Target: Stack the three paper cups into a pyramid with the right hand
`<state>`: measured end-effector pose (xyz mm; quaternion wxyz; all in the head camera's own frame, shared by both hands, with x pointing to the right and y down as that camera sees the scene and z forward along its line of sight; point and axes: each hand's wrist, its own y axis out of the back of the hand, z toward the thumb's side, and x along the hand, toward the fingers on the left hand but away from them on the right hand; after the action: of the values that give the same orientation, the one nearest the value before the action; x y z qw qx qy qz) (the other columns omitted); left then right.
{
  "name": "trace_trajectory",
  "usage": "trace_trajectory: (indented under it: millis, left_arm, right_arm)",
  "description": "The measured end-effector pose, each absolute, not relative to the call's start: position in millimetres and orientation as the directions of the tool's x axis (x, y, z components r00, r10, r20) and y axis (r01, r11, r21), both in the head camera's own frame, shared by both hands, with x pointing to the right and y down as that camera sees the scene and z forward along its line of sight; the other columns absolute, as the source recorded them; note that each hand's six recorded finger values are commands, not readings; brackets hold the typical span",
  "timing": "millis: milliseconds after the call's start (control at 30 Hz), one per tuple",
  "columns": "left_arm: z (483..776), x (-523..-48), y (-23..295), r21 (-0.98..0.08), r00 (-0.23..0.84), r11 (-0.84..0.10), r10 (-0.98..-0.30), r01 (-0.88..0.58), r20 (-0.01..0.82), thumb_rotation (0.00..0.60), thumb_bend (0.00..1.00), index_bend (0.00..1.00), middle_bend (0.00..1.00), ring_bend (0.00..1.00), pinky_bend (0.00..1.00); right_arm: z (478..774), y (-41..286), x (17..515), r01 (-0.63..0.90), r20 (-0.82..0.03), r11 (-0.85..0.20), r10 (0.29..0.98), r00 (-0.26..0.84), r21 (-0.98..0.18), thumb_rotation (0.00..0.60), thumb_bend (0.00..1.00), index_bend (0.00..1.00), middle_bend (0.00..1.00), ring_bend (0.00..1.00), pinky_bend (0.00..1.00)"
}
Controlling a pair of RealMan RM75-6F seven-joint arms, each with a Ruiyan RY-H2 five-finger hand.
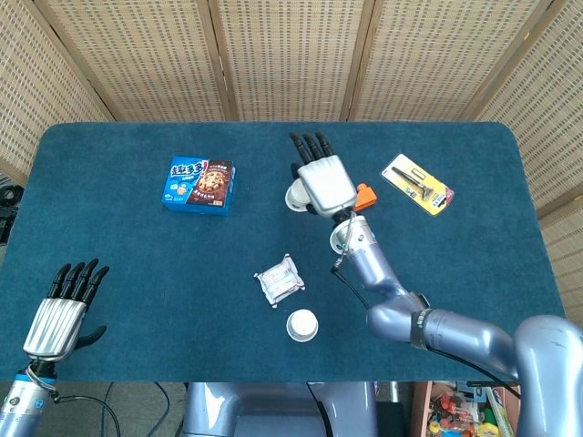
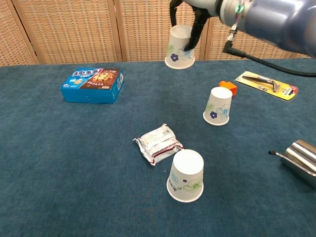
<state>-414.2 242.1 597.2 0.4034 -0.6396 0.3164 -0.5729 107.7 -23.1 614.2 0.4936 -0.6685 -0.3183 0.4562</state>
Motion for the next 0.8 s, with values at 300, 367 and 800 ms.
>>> trace_trajectory:
  millis: [300, 367, 800]
  left_arm:
    - [590, -403, 247, -0.889, 0.18, -0.453, -0.871, 0.069, 0.458, 0.6, 0.2, 0.0, 0.0, 0.0, 0.0]
    - [590, -401, 248, -0.89, 0.185, -0.451, -0.871, 0.071, 0.456, 0.6, 0.2, 0.0, 0.0, 0.0, 0.0]
    - [581, -393, 253, -0.902, 0.221, -0.425, -0.875, 0.073, 0.43, 0.6, 0.2, 0.0, 0.0, 0.0, 0.0]
  right_arm:
    - [593, -22, 199, -0.077, -0.312, -0.303, 0.919, 0.24, -0.95, 0.6, 0.06, 0.49, 0.03, 0.0, 0.0]
    - [592, -19, 216, -0.086, -0.323, -0.311, 0.922, 0.213, -0.946, 0.6, 0.06, 0.49, 0.03, 0.0, 0.0]
    - [608, 24, 276, -0.079, -0.426, -0.418, 0.894, 0.138, -0.905, 0.6, 0.06, 0.49, 0.03, 0.0, 0.0]
